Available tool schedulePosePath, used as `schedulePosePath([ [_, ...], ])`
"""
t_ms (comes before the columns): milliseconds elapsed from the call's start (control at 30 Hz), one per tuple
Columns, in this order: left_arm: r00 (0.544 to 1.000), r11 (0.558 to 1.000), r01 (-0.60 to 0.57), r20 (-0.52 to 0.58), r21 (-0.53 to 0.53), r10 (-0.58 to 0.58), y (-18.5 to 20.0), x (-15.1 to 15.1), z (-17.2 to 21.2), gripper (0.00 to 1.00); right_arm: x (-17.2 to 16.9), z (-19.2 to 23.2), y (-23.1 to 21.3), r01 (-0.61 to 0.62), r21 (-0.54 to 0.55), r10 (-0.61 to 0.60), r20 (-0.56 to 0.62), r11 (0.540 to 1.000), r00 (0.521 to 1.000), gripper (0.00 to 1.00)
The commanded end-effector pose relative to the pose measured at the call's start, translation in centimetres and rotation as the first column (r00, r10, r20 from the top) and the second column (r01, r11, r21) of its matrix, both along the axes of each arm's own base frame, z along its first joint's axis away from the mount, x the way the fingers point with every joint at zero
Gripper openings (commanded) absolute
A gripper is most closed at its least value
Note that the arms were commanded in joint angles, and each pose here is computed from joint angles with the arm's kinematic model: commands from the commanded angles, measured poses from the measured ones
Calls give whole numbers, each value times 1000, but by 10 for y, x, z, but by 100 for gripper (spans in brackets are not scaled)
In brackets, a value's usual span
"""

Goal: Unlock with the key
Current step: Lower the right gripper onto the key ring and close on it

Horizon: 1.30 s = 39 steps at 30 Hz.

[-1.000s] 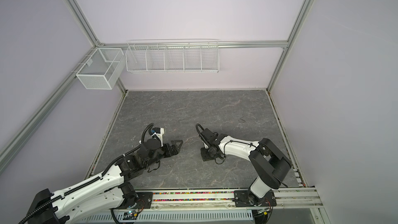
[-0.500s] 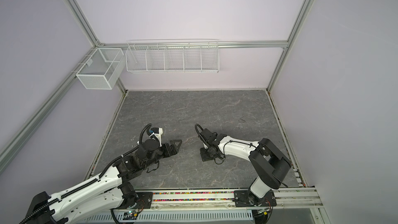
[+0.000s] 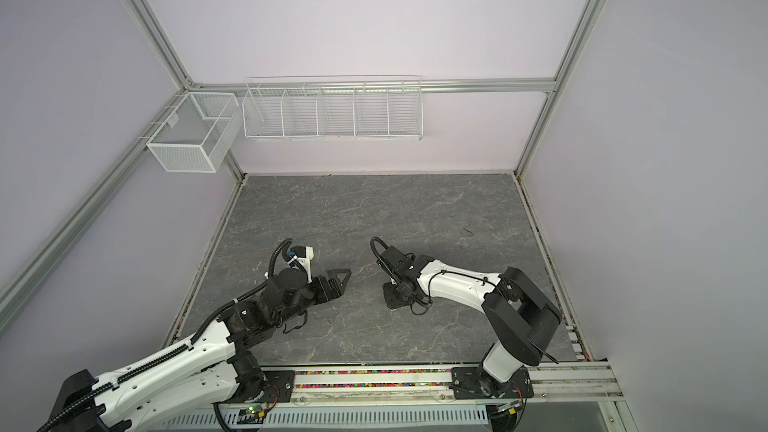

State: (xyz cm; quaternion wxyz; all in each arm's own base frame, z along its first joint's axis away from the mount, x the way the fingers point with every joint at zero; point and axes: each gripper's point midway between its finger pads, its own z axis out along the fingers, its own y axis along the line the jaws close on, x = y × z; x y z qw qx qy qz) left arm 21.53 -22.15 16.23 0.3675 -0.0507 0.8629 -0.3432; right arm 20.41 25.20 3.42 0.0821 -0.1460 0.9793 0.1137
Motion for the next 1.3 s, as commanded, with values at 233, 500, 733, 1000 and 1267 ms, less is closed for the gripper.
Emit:
schedulePosePath([
  [233, 1000, 1000, -11, -3, -3, 11, 4, -3, 2, 99, -10, -14, -3, 43, -35, -45, -59, 998, 997, 28],
  [500, 1000, 1000, -30, 4, -6, 30, 13, -6, 1, 99, -14, -20, 2, 36, -46, -39, -71, 998, 997, 28],
  [733, 999, 999, -36, -4, 0, 36, 17, -8, -1, 99, -14, -23, 3, 28, -81, -34, -68, 996, 997, 27],
  [1000, 999, 999, -47, 7, -17, 47, 22, -10, 3, 99, -17, -21, 0, 31, -95, -38, -69, 995, 997, 28],
  [1267, 999, 999, -50, 3, -11, 50, 24, -11, 1, 99, -14, -13, -10, 49, -124, -54, -31, 991, 998, 27],
])
